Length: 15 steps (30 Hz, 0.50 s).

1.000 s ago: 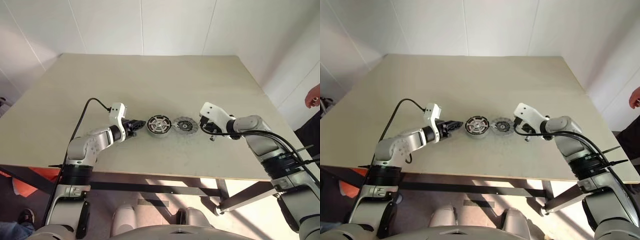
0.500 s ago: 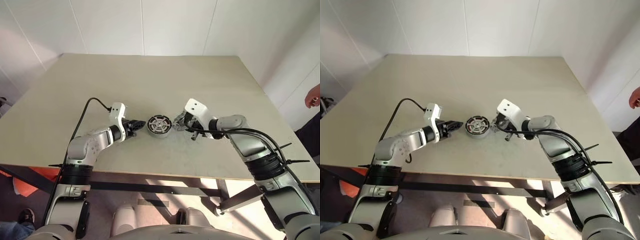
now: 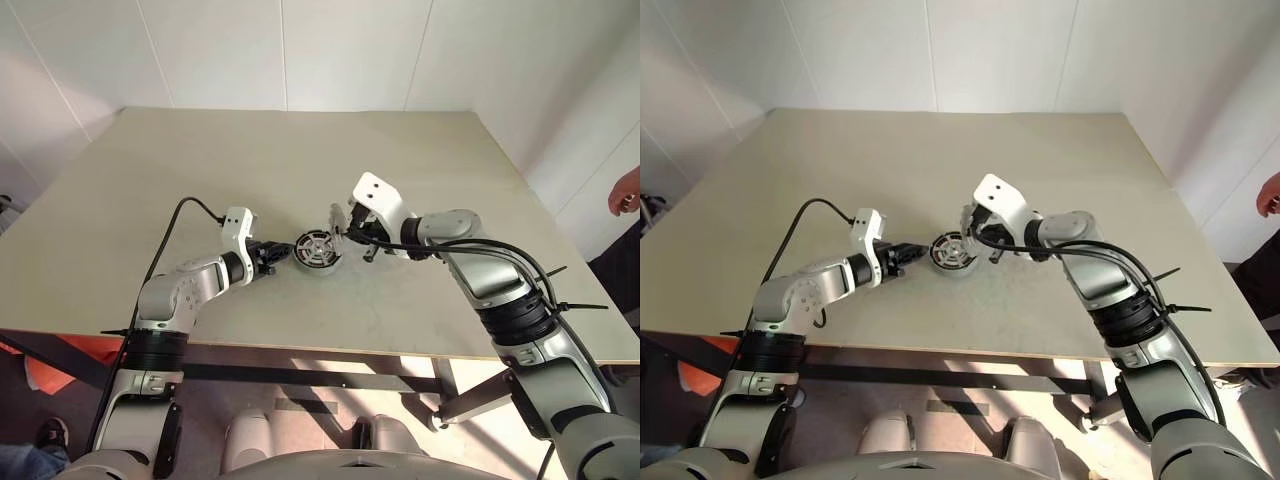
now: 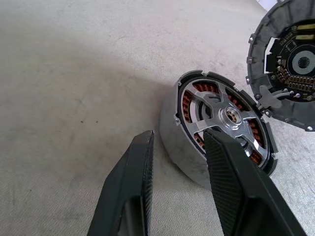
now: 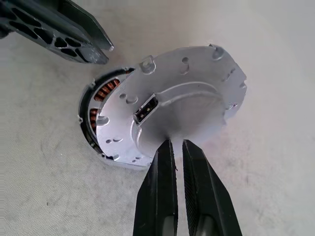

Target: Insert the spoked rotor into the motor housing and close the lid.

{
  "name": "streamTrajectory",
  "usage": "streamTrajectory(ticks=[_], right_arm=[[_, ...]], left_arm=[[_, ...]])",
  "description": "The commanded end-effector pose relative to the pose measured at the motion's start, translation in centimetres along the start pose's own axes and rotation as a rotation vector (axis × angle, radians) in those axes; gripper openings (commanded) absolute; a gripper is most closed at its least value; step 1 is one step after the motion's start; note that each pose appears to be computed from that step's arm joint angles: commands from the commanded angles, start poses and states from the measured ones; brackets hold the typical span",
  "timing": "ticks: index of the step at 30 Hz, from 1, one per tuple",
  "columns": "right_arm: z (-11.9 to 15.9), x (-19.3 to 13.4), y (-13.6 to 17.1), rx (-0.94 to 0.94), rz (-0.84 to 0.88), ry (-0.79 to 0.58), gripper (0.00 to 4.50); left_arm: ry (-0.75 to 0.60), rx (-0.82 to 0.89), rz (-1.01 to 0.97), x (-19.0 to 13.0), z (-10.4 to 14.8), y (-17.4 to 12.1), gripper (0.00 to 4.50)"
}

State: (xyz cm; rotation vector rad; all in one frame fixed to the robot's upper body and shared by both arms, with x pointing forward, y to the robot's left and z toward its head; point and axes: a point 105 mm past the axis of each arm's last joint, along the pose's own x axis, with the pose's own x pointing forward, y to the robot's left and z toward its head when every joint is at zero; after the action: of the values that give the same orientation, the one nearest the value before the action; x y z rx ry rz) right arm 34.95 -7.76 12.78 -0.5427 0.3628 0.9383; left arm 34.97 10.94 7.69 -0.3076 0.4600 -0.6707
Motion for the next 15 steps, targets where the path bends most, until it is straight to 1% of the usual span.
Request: streamTrajectory(ticks=[1,7,13,15], right_arm=[[1.8,0.4,0.4,-0.030,0.013,-0.055,0.28],[0.9,2.2,1.8,0.006,0.056,-0.035,0.28],[-1.8,3.4,2.3,0.047,0.056,0.031,0.28],[-2.3,3.5,2.3,0.050,0.051,0.038,0.28]], left_arm=[[-0.039,0.037,0.002,-0.2,1.2,-0.2,1.73],[-0.041,0.035,0.018,-0.6,1.1,0.1,1.73],[-0.050,0.034,0.030,-0.8,1.3,0.3,1.73],[-0.051,0.034,0.032,-0.8,1.3,0.4,1.73]])
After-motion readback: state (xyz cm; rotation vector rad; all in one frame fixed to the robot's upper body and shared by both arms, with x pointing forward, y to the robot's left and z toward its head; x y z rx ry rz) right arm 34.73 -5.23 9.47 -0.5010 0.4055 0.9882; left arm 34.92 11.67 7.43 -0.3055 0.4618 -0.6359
